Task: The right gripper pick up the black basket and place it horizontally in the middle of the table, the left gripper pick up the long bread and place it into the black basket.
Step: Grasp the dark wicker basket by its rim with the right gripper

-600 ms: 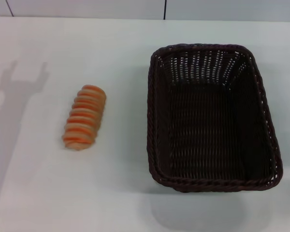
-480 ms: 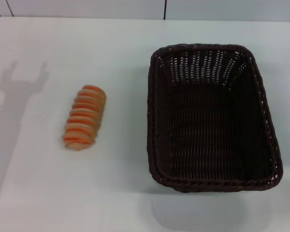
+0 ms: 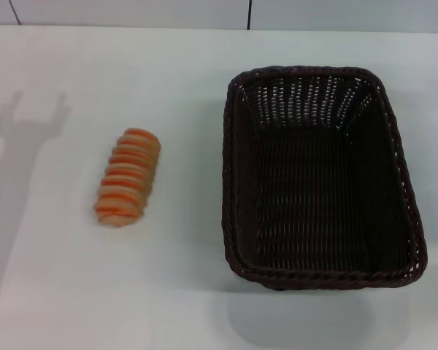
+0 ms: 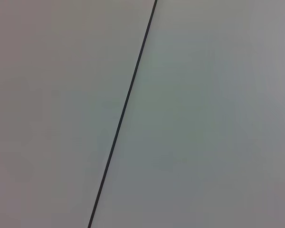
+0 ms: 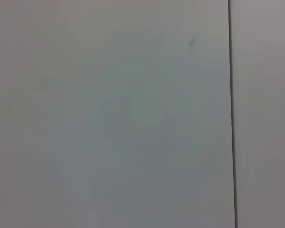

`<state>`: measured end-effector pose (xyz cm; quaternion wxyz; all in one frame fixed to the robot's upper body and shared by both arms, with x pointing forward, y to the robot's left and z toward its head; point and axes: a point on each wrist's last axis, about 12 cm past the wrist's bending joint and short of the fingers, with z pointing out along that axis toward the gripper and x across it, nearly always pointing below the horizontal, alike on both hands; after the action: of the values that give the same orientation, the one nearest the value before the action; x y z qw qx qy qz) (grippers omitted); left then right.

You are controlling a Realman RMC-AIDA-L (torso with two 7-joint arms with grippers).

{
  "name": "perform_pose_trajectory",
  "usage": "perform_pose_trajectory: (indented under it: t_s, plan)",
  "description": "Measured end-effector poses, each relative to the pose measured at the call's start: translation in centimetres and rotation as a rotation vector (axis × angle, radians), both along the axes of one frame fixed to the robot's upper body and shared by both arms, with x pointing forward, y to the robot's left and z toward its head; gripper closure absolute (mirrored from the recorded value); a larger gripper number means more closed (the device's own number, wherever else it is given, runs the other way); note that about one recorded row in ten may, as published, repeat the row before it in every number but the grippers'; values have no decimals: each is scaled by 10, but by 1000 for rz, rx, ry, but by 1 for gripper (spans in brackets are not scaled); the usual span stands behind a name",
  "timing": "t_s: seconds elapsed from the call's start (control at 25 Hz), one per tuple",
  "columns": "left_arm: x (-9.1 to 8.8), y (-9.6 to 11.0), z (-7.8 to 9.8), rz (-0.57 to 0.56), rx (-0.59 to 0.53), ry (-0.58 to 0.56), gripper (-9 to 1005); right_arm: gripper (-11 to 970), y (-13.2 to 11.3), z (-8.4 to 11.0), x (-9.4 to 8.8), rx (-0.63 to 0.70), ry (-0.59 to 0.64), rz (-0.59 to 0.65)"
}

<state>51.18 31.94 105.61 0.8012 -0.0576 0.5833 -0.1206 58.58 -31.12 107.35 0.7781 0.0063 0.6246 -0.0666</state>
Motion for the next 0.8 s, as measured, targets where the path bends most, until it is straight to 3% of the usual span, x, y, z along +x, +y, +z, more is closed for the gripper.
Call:
perform_pose_trajectory:
  t_s: [0.36, 0.8]
  plan:
    - [1, -2, 0, -11, -4, 4, 131, 235, -4, 10, 19, 3, 77, 16]
    - [-2, -2, 1, -13, -10, -8, 131, 234, 9, 37, 39, -175, 220, -47]
